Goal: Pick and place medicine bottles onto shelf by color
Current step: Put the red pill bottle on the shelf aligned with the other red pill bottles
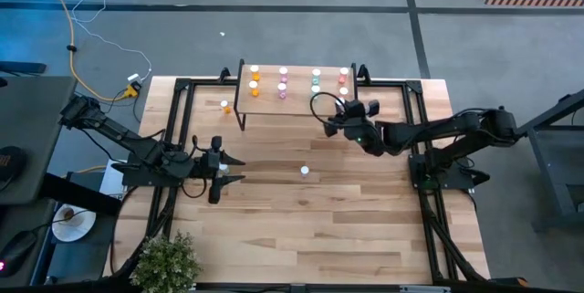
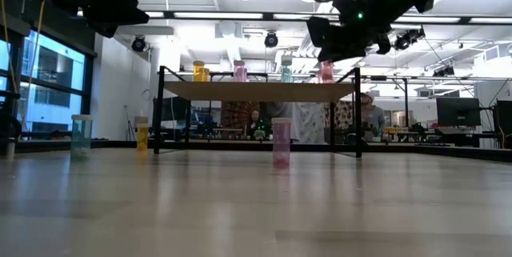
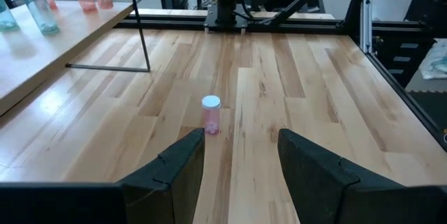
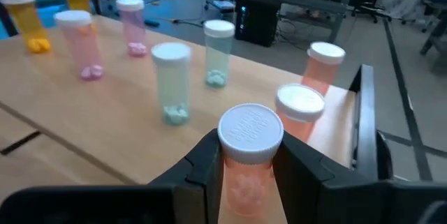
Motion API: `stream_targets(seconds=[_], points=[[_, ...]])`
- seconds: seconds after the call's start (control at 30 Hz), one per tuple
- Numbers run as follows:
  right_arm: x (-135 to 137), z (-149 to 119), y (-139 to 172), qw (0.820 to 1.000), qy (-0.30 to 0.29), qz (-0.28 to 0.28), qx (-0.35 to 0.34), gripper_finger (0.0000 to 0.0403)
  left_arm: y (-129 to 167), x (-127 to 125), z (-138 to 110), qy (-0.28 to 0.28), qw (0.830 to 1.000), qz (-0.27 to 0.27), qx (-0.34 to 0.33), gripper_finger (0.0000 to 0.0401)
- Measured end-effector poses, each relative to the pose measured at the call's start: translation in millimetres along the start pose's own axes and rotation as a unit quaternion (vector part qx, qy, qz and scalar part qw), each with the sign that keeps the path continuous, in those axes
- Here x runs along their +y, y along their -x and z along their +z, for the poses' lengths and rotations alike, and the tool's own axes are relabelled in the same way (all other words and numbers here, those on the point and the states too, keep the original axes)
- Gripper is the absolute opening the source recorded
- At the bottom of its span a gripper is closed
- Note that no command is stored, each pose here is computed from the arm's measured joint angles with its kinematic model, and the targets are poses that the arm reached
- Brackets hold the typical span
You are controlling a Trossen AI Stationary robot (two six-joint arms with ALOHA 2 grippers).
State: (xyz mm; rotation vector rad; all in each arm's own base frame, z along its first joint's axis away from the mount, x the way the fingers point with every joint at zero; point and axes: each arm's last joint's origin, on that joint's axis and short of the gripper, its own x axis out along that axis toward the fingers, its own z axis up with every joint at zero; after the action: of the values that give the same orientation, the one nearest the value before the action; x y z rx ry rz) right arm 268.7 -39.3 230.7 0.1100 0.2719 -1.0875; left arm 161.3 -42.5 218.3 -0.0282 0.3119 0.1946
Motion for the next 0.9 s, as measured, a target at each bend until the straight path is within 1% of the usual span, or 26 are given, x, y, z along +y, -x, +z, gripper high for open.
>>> stream_targets(seconds=[0.2,0.5,0.9], points=[[-2.5,-5.1,-0.1,1.000,-0.013,-0.013,0.007,0.0097,0.0,0.0,0.0,0.000,1.000,0.001,0.000,0.0172],[-8.3,-2.5,-8.4,0.999,-0.018,-0.025,0.008,0.0097,0.0,0.1,0.0,0.000,1.000,0.001,0.000,0.0172],[-15.8,-0.1,-18.7,0.999,-0.021,-0.028,0.017,0.0097,0.0,0.1,-0.1,-0.005,1.000,0.001,0.000,0.0172]])
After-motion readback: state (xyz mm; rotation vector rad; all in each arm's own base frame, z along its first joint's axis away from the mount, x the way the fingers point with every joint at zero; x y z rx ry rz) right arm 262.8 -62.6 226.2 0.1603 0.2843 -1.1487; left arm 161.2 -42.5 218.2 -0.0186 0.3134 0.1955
